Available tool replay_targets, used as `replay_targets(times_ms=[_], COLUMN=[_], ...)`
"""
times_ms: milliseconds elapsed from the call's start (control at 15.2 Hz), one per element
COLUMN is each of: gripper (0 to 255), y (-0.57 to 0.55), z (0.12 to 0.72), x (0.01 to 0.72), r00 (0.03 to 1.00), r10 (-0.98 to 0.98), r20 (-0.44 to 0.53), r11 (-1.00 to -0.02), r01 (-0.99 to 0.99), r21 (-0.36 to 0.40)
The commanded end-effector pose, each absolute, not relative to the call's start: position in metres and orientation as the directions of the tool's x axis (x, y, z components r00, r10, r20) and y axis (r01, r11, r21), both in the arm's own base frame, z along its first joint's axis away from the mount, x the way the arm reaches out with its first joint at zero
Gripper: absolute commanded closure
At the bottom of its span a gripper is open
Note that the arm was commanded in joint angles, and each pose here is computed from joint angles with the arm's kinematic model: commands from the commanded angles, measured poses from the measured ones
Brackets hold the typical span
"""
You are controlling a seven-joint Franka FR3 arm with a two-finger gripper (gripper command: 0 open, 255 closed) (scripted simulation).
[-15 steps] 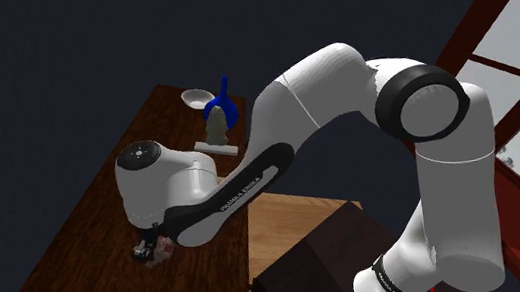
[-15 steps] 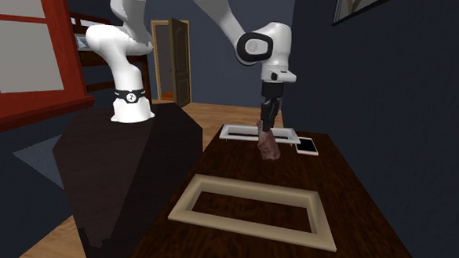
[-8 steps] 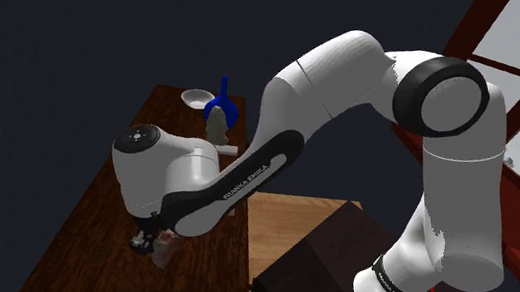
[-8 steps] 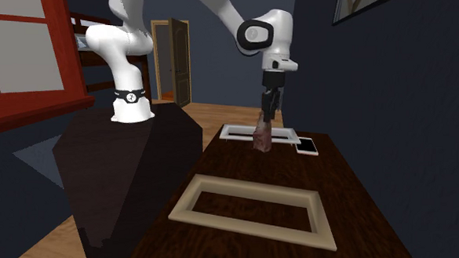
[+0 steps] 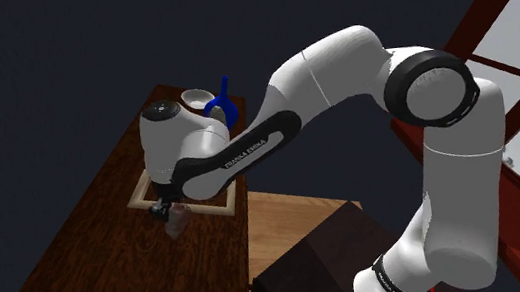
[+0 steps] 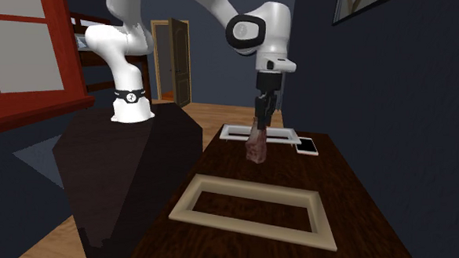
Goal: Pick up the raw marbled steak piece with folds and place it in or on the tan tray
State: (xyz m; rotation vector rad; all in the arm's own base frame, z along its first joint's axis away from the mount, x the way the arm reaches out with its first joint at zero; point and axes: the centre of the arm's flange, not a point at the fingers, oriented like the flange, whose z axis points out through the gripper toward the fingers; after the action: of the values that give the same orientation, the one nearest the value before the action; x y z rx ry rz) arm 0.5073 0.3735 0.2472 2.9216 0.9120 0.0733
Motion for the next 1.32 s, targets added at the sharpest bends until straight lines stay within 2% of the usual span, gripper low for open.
replay_targets(times_ms=[0,792,1254], gripper=[255,255,255], y=[0.353,0.238,0.238], z=[0.248,0.248,0.211], x=[0.525,0.628,0.628], r00=[0.821,0.821,0.821], r10=[0.571,0.571,0.571], r20=[0.022,0.022,0.022], r11=[-0.819,-0.819,-0.819], r01=[0.567,0.567,0.567], r21=[0.091,0.091,0.091])
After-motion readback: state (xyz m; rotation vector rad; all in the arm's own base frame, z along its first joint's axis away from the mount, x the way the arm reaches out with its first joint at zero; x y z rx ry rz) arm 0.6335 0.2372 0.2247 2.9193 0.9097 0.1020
